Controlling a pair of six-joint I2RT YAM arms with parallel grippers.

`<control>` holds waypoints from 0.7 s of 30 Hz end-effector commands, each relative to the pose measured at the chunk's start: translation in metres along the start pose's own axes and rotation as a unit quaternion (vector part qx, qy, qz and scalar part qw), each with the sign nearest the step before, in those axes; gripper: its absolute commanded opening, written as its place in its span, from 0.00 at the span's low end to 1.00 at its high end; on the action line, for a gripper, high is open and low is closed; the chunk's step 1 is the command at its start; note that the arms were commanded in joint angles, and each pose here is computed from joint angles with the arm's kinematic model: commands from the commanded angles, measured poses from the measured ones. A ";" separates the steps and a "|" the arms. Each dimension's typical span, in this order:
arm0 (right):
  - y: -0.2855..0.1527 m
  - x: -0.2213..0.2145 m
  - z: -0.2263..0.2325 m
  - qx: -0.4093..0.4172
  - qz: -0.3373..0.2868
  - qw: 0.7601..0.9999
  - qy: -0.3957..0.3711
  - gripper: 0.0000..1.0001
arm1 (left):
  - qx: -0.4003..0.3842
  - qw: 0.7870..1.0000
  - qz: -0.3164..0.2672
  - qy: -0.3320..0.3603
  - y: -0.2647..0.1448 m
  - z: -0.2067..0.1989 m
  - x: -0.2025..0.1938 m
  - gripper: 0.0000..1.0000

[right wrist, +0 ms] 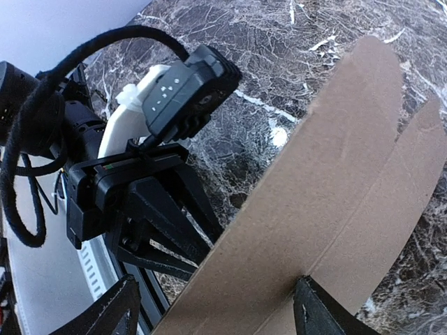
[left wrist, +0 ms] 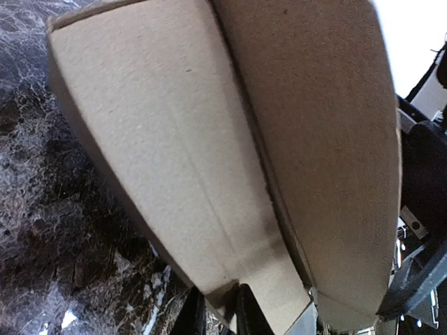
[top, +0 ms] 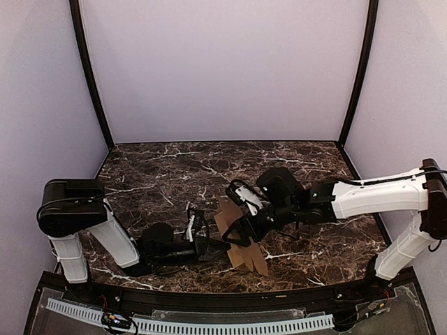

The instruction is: Fold the paper box

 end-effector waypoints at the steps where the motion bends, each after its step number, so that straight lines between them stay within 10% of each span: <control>1: -0.002 -0.005 0.003 -0.030 0.040 0.996 -0.071 0.74 | -0.002 1.000 0.026 0.014 0.012 0.002 -0.008 0.08; 21: 0.016 -0.035 -0.006 -0.106 0.106 0.974 -0.169 0.74 | 0.136 0.987 0.086 0.003 -0.044 0.027 -0.026 0.17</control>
Point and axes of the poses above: each gripper's point midway between its finger pads, its own y axis out along the fingers, its own z axis along the line the jaws close on, x = y × z, the point moved 7 cm from there along -y, back along the fingers, and after that the axes turned 13 degrees about y, right-handed, at the moved point
